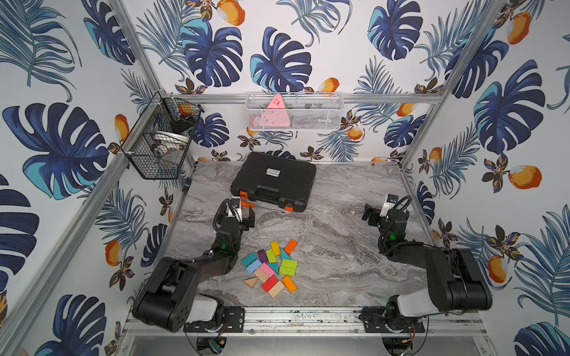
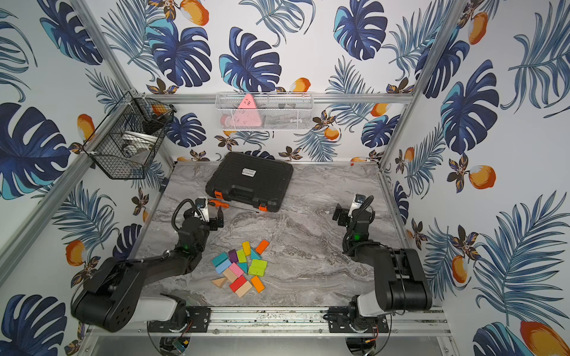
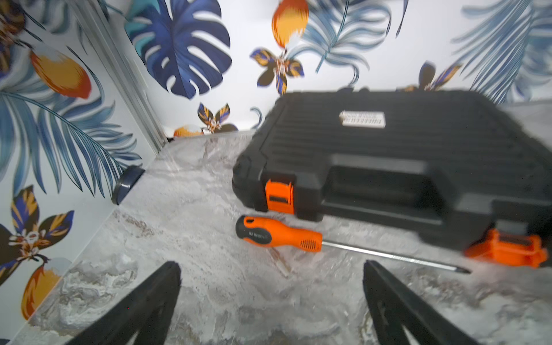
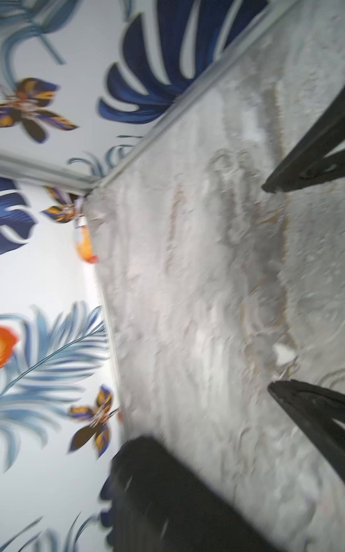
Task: Assemble a piece of candy with building blocks
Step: Pick up the building block from the center of the board.
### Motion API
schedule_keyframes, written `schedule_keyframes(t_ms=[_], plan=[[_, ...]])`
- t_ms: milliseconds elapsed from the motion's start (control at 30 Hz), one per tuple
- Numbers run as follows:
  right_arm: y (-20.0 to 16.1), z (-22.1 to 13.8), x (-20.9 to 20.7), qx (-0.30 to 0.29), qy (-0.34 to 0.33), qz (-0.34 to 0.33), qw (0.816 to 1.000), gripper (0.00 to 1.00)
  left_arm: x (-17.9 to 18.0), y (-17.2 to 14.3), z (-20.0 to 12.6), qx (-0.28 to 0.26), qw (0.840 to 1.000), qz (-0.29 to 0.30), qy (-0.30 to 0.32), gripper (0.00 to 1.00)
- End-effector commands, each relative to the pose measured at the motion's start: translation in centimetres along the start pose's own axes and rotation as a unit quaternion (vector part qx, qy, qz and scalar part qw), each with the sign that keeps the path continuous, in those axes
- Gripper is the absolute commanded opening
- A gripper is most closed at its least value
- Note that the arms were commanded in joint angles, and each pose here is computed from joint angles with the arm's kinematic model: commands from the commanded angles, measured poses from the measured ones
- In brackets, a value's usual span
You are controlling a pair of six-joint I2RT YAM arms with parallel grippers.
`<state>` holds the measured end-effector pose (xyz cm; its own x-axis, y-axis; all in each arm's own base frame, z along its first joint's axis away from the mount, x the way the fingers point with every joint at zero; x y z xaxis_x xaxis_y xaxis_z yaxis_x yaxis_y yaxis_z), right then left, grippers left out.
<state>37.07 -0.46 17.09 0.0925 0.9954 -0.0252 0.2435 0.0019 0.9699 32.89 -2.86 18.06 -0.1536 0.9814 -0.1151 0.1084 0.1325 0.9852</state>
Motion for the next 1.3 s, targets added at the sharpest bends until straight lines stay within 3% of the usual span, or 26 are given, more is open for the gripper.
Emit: schedule_keyframes(t_ms=[0,167,233,300,367,467,533,600,667,733,833,1000,1067,1200,1267], plan=[[1.5,-1.2,0.6,0.048,0.019,0.108,0.993,1.00,0.8,0.8,-1.8,0.031,0.993,-0.109,0.021,0.99],[2.4,-3.0,4.4,0.111,0.157,0.227,0.955,1.00,-1.9,2.0,-3.5,0.102,0.962,-0.243,-0.065,0.99],[2.6,-4.7,5.6,0.095,0.215,0.239,0.942,1.00,-2.6,2.6,-4.2,0.129,0.951,-0.267,-0.086,0.99],[2.5,-6.6,5.1,0.080,0.212,0.268,0.937,1.00,-2.3,2.8,-5.1,0.166,0.938,-0.298,-0.060,0.99],[2.2,-8.2,5.4,0.072,0.233,0.275,0.930,1.00,-2.3,3.4,-6.0,0.195,0.932,-0.302,-0.055,0.99],[1.0,-10.2,6.9,0.113,0.287,0.272,0.911,0.99,-4.2,4.7,-7.4,0.249,0.922,-0.275,-0.114,0.99],[0.0,-10.7,8.3,0.161,0.309,0.268,0.898,0.90,-4.9,5.4,-8.4,0.283,0.915,-0.250,-0.140,0.99],[-1.5,-11.2,11.0,0.228,0.321,0.213,0.894,0.85,-5.2,5.7,-9.6,0.317,0.911,-0.217,-0.153,0.97],[-2.5,-12.2,14.4,0.281,0.330,0.116,0.894,0.85,-5.1,5.8,-10.6,0.338,0.909,-0.184,-0.162,0.96],[-3.4,-13.7,18.0,0.320,0.357,0.027,0.877,0.84,-4.5,5.8,-11.5,0.348,0.911,-0.156,-0.155,0.94],[-4.6,-14.9,21.0,0.369,0.375,-0.043,0.850,0.78,-3.1,6.3,-12.7,0.335,0.924,-0.125,-0.134,0.93],[-6.6,-17.1,25.3,0.377,0.391,-0.211,0.813,0.70,-0.9,6.8,-13.9,0.277,0.949,-0.115,-0.094,0.92],[-7.7,-17.4,26.1,0.375,0.382,-0.272,0.800,0.66,-0.8,7.0,-14.4,0.261,0.952,-0.121,-0.101,0.91],[-10.9,-18.2,27.4,0.380,0.399,-0.361,0.752,0.57,0.0,7.5,-14.8,0.245,0.959,-0.120,-0.082,0.92],[-12.0,-18.4,27.7,0.377,0.400,-0.390,0.738,0.55,0.3,7.5,-14.9,0.244,0.960,-0.118,-0.073,0.92]])
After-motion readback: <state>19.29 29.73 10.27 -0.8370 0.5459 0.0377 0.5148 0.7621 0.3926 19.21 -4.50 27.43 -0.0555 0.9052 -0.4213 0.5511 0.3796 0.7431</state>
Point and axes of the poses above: each gripper's point midway between its finger pads, its own z axis out along the fingers, its own x axis along the line the jaws close on, y = z × x, the point moved 4 cm from there along -z, back along the fingers, and after that the axes turned 9 degrees about -z, right-handed, at the moved point
